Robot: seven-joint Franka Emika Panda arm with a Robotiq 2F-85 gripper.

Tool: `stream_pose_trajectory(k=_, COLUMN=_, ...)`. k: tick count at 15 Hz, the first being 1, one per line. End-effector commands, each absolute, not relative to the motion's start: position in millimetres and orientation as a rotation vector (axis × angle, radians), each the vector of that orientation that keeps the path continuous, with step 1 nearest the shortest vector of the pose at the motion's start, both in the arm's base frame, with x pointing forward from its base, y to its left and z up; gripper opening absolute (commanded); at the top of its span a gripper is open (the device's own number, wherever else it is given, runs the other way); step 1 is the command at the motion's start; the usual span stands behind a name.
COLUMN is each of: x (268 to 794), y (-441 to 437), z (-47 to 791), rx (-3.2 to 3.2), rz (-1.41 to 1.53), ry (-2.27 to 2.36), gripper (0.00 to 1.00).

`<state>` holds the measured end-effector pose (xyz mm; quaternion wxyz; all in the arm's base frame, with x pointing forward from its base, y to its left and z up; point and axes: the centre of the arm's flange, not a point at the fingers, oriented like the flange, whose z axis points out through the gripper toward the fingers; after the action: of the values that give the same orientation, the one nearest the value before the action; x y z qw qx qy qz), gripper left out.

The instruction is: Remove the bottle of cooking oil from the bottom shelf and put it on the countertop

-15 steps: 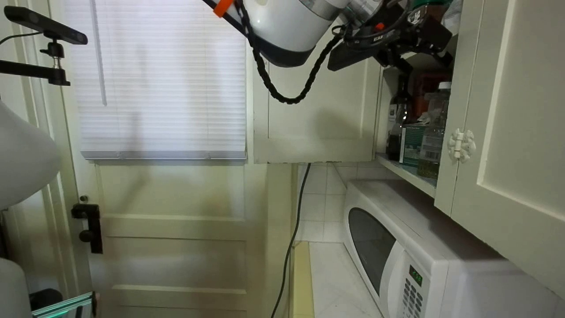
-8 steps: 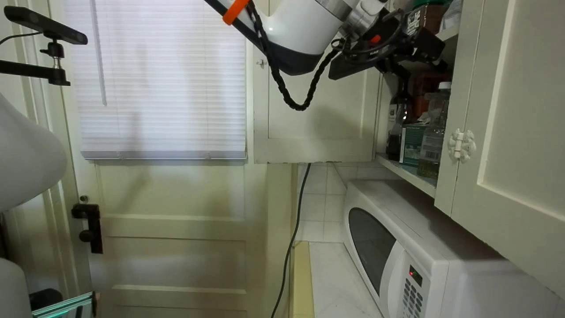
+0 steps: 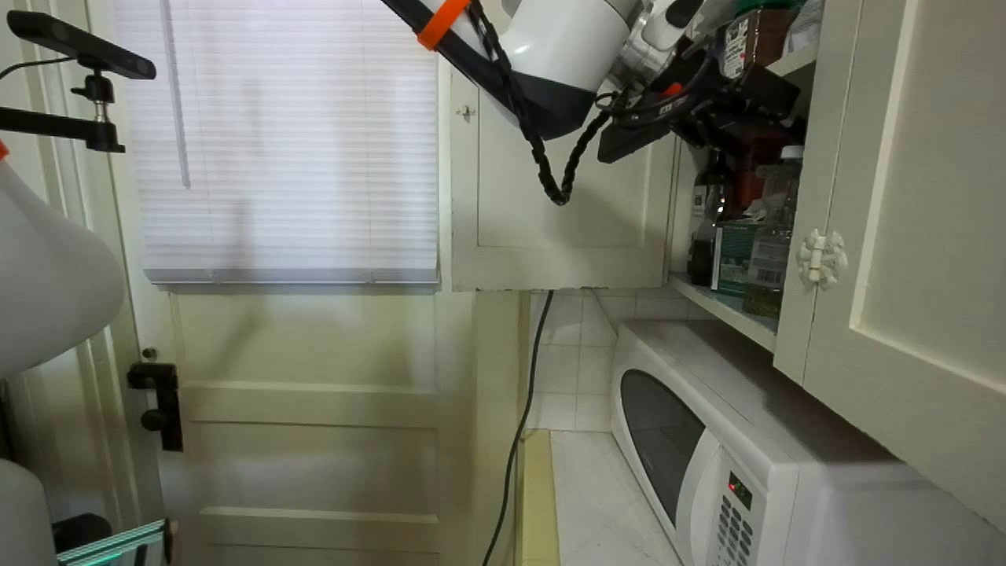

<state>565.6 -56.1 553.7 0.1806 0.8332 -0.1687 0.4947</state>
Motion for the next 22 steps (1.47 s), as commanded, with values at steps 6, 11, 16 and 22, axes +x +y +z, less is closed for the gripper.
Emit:
stream_pose_trajectory(k=6, x=574.3, y=-50.8, z=541.5, rx=2.315, rz=1.375, ry=-0.503, gripper=1.00)
stream_pose_trajectory(k=11, x=582.2, y=-49.7, z=541.0, rx=2.285, rz=1.399, ry=-0.516, gripper=1.00)
stream_pose_trajectory(k=16, x=593.8, y=-53.5, z=539.7, rx=2.252, rz=1.412, ry=-0.517, gripper=1.00)
stream_pose_trajectory(k=22, x=603.4, y=-58.6, z=530.4, rx=2.212, rz=1.460, ry=-0.535, gripper=1.00)
